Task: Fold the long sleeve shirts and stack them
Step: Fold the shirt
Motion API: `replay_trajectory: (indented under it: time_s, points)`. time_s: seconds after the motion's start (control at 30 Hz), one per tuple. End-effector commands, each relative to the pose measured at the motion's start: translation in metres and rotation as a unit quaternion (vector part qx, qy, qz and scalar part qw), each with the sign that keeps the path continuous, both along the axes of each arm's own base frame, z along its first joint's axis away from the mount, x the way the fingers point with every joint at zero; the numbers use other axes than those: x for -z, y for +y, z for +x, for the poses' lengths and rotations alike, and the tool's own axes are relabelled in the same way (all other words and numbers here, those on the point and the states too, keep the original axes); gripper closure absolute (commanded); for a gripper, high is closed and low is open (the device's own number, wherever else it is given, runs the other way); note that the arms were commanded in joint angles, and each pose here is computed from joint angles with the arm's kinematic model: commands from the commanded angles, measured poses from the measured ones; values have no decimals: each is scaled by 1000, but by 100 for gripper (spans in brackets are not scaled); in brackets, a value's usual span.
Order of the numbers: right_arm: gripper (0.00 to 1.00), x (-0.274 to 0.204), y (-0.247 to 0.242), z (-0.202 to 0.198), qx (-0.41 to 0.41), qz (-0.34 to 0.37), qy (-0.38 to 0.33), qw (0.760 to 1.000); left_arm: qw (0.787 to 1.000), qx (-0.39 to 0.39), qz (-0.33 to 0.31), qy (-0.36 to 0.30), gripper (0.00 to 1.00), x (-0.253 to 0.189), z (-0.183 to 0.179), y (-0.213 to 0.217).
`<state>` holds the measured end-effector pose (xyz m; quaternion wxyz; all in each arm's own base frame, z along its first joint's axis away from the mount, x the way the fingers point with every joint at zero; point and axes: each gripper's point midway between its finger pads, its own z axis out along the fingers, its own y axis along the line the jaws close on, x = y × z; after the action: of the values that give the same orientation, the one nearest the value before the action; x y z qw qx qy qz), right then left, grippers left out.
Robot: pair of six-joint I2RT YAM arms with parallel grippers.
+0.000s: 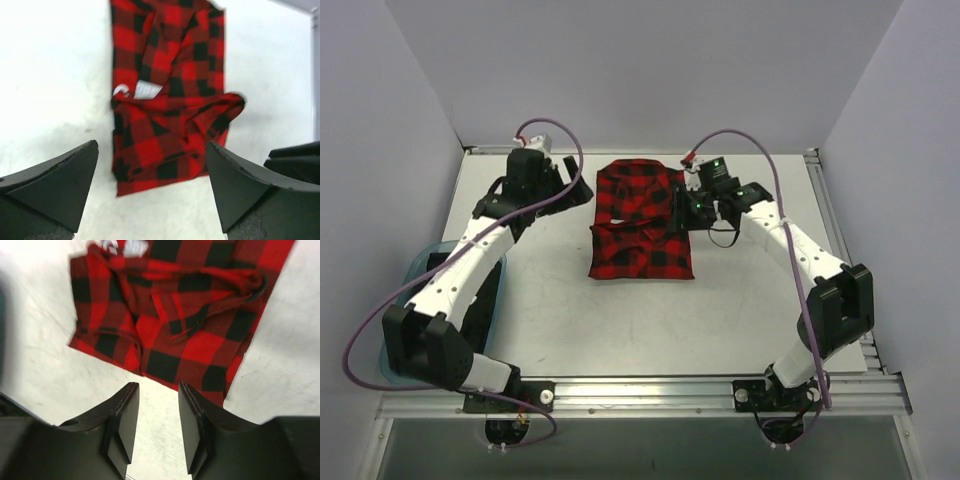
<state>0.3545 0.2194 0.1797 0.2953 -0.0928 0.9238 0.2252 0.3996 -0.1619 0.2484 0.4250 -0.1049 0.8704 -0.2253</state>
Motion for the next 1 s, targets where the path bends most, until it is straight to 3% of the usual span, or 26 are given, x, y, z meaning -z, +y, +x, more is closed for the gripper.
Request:
replay_trajectory:
  time_s: [0.0,0.1,0.33,0.67,0.8,0.97]
  points:
    - [66,44,-3,-9,-9,-54,37,998,996,14,71,42,3,38,-32,24]
    - [72,61,10,-13,-27,-64,47,996,993,11,105,47,2,53,-48,38]
    - [75,87,29,-3,-44,-81,66,994,989,-1,135,52,3,77,-61,54]
    - [74,104,45,54,-17,-85,61,994,989,3,137,58,2,82,-63,56]
    - [73,100,39,88,21,-75,48,996,988,-2,141,57,3,82,-63,59]
    - [68,60,36,116,39,-46,6,998,988,-5,142,57,3,82,-63,61]
